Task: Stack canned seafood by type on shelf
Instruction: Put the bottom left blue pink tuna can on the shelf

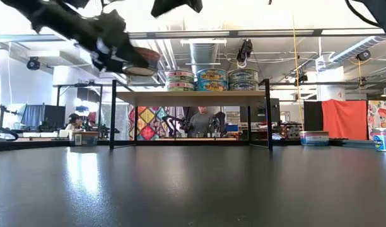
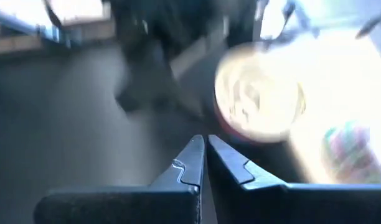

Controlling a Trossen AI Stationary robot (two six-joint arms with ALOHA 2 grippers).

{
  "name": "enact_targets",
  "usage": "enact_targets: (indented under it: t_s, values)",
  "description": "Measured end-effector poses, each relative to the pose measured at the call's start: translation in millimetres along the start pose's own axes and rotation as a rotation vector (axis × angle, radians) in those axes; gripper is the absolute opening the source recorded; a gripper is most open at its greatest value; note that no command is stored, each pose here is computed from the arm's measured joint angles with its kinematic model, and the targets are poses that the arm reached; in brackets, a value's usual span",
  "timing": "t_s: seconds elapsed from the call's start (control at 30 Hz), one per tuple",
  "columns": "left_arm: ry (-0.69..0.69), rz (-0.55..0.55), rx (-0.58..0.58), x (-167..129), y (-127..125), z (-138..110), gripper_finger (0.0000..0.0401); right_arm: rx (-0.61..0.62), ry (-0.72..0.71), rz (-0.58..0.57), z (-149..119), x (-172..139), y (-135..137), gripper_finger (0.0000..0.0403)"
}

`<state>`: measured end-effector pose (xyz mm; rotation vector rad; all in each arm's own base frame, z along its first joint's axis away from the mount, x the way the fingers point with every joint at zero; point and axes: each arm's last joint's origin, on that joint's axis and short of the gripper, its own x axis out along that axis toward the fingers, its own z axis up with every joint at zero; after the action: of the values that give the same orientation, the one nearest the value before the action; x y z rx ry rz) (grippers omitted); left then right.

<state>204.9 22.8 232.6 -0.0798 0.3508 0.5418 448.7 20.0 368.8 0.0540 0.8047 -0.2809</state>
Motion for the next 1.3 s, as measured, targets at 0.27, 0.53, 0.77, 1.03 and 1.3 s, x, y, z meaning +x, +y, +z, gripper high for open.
enact_targets:
  t_s: [0.27, 0.53, 0.77, 1.03, 1.3]
  values:
    - [0.140, 0.118, -0.040, 30, 37, 21, 0.0366, -0.053, -0.216, 0.001, 32, 22, -62, 0.0013]
    - [0.186, 0.135, -0.069, 46, 48, 33, 0.0366, -0.070, -0.146, -0.051, 25, 67, -116, 0.0013]
    - [0.214, 0.135, -0.061, 45, 49, 32, 0.0391, -0.108, -0.102, -0.060, 19, 87, -127, 0.0013]
    - [0.210, 0.146, -0.090, 34, 53, 34, 0.0396, -0.122, -0.077, 0.007, 12, 109, -123, 0.0013]
    - [0.260, 0.127, -0.049, 39, 54, 30, 0.0399, -0.096, -0.088, 0.014, 11, 119, -122, 0.0013]
